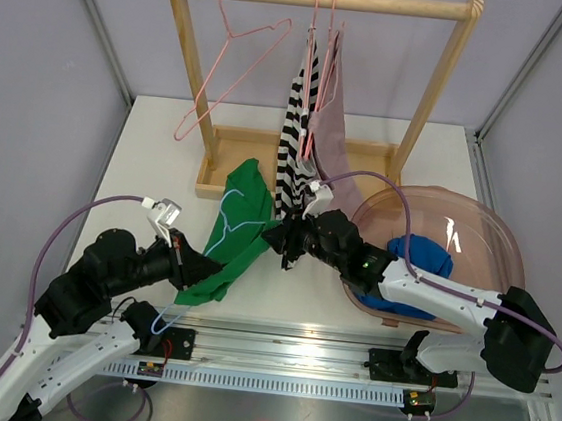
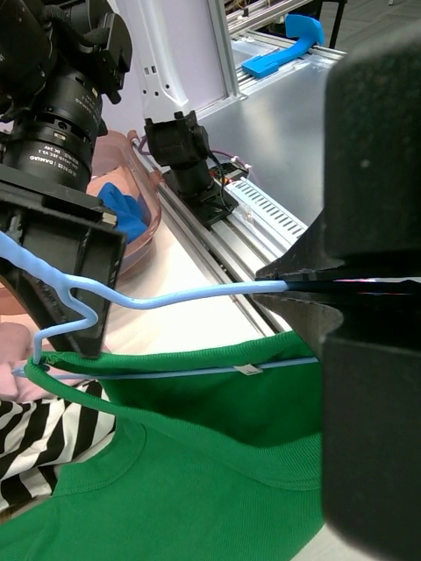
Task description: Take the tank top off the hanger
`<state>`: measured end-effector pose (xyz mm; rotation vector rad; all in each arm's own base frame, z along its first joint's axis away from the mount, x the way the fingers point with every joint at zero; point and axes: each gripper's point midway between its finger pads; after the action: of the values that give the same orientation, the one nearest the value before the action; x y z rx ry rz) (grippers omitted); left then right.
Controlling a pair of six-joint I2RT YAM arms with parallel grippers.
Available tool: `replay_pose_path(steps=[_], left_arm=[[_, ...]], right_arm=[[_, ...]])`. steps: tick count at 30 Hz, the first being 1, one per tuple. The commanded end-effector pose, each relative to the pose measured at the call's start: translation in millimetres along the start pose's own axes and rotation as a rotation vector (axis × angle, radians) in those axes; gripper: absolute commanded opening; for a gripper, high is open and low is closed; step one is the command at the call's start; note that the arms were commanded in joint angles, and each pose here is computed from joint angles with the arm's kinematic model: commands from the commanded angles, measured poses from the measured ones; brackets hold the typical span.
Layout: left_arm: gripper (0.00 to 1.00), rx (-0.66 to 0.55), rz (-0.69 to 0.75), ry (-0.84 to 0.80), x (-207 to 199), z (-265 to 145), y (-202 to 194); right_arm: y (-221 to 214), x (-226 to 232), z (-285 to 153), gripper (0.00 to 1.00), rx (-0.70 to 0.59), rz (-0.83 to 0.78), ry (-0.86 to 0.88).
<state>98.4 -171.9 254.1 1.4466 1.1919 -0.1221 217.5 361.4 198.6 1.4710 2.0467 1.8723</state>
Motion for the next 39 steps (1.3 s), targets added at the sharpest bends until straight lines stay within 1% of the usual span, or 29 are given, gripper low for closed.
replay_pose_path(steps=[1, 3, 5, 6, 10, 11, 12, 13, 14, 15, 16, 17, 20, 22, 24, 26, 27, 28, 29, 30, 31, 32, 33, 34, 36, 37, 39], left_arm=[[0.00, -0.046, 0.030, -0.098, -26.0, -9.2, 15.1], [0.00, -0.053, 0.035, -0.080, -24.1, -10.5, 17.3], [0.00, -0.050, 0.043, -0.041, -16.9, -11.1, 16.5], [0.00, -0.046, 0.044, -0.036, -16.5, -11.8, 16.3], [0.00, -0.028, 0.063, -0.059, -19.7, -14.6, 11.9], [0.00, -0.002, 0.069, -0.085, -23.6, -15.8, 6.9], [0.00, 0.014, 0.076, -0.098, -25.5, -16.6, 4.1], [0.00, 0.029, 0.078, -0.106, -27.1, -17.6, 2.0], [0.00, 0.050, 0.084, -0.110, -27.1, -19.6, -2.6], [0.00, 0.057, 0.090, -0.115, -27.6, -21.4, -4.3], [0.00, 0.057, 0.096, -0.117, -28.2, -23.3, -4.6], [0.00, 0.048, 0.101, -0.122, -29.7, -27.6, -4.2], [0.00, 0.021, 0.119, -0.136, -35.3, -36.1, 0.4], [0.00, 0.014, 0.133, -0.145, -37.8, -37.3, 2.7], [0.00, -0.010, 0.145, -0.154, -42.9, -38.7, 10.0], [0.00, -0.064, 0.169, -0.194, -53.8, -40.2, 22.6], [0.00, -0.099, 0.181, -0.216, -59.5, -42.8, 29.0], [0.00, -0.161, 0.202, -0.242, -67.7, -44.4, 42.1], [0.00, -0.195, 0.218, -0.254, -71.6, -45.9, 49.0], [0.00, -0.229, 0.232, -0.267, -75.0, -46.4, 55.5], [0.00, -0.303, 0.260, -0.304, -85.9, -49.6, 70.6], [0.00, -0.335, 0.286, -0.343, -94.6, -51.9, 76.7], [0.00, -0.375, 0.310, -0.380, -102.8, -54.3, 83.5], [0.00, -0.449, 0.337, -0.432, -114.2, -56.4, 96.7], [0.00, -0.516, 0.369, -0.478, -124.2, -57.0, 108.5], [0.00, -0.568, 0.400, -0.501, -131.8, -55.9, 120.3], [0.00, -0.622, 0.427, -0.494, -138.1, -54.4, 136.8]], right_arm=[[27.1, -0.9, 0.8, 0.37, -0.095, -0.036, -0.062], [25.5, -6.9, -1.4, 0.26, -0.090, -0.051, -0.089], [26.5, -11.6, -3.7, 0.05, -0.098, -0.059, -0.111], [25.5, -16.5, -4.7, 0.00, -0.096, -0.064, -0.135], [32.6, -40.0, -8.3, 0.00, -0.130, -0.106, -0.261], [29.7, -50.5, -10.6, 0.00, -0.113, -0.117, -0.313], [32.8, -57.1, -12.9, 0.00, -0.120, -0.115, -0.354], [45.2, -64.2, -15.3, 0.00, -0.157, -0.112, -0.412], [37.1, -79.1, -19.6, 0.00, -0.113, -0.123, -0.477], [41.6, -91.0, -21.1, 0.00, -0.112, -0.113, -0.520], [46.8, -93.0, -21.0, 0.00, -0.112, -0.111, -0.538], [38.9, -103.7, -21.2, 0.00, -0.073, -0.122, -0.582], [38.7, -111.5, -20.4, 0.00, -0.054, -0.126, -0.631], [35.2, -107.5, -15.5, 0.00, -0.036, -0.122, -0.607], [31.0, -97.6, -11.1, 0.00, -0.005, -0.122, -0.548], [34.2, -86.9, -12.6, 0.00, -0.012, -0.109, -0.496], [29.3, -80.9, -13.9, 0.00, 0.010, -0.103, -0.454], [35.9, -67.2, -19.9, 0.00, -0.008, -0.098, -0.391], [40.5, -53.1, -20.9, 0.00, -0.026, -0.090, -0.320], [29.5, -37.4, -24.3, 0.00, 0.015, -0.086, -0.216], [38.4, -18.0, -35.4, 0.00, -0.013, -0.086, -0.124], [45.6, 0.0, -39.7, 0.00, -0.039, -0.085, -0.034], [32.7, 20.2, -48.5, 0.00, 0.022, -0.071, 0.083], [45.9, 42.7, -62.3, 0.00, -0.018, -0.070, 0.180], [49.4, 75.6, -84.5, 0.00, 0.000, -0.059, 0.338], [60.8, 88.6, -101.5, 0.00, -0.036, -0.056, 0.391], [75.8, 108.9, -123.6, 0.00, -0.068, -0.033, 0.467]])
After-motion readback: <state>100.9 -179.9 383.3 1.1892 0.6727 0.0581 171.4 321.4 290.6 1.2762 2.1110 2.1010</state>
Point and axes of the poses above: each gripper's point midway between its finger pads, its own z axis out along the fingers, its own x axis along the line the jaws close on, y = z × x, and after that the axes turned 3 degrees about -z, right-handed
